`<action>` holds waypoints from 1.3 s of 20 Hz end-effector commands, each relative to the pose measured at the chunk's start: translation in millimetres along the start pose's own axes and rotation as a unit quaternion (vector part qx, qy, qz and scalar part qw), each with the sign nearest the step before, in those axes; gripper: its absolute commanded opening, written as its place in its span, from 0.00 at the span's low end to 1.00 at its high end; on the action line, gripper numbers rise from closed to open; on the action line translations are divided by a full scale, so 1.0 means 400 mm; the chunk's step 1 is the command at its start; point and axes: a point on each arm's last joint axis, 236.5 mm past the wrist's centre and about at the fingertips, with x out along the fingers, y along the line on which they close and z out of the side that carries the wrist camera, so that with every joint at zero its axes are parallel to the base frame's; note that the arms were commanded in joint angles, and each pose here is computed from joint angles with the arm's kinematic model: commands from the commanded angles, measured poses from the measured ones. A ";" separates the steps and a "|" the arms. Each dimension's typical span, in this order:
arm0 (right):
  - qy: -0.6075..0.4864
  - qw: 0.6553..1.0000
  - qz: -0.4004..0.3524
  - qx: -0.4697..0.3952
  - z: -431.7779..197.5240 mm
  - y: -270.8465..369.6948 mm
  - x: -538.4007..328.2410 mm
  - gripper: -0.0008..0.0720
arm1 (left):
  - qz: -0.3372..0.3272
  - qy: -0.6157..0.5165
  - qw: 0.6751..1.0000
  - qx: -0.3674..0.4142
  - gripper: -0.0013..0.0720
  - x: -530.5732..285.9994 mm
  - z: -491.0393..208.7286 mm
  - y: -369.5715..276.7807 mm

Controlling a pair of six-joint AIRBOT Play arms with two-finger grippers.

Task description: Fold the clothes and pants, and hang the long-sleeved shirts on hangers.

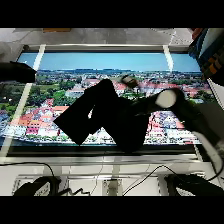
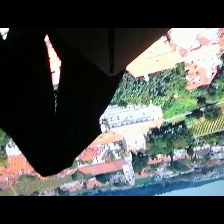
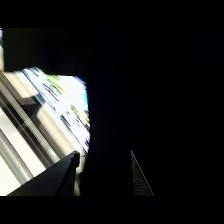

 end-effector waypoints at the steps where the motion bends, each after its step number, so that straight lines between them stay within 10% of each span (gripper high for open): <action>1: -0.023 0.997 0.011 -0.078 0.038 0.128 0.141 0.55 | 0.045 0.052 0.997 0.021 0.03 0.004 -0.068 0.058; 8: 0.020 0.998 0.022 -0.057 -0.020 0.160 0.314 0.57 | 0.107 0.099 0.988 -0.046 0.03 -0.008 -0.228 0.199; 10: 0.025 0.998 0.023 -0.062 -0.029 0.167 0.338 0.81 | 0.120 0.108 0.985 -0.065 0.03 -0.006 -0.271 0.229; 26: 0.051 0.993 0.043 -0.098 0.013 0.253 0.533 0.80 | 0.107 0.099 0.985 -0.092 0.03 0.043 -0.306 0.230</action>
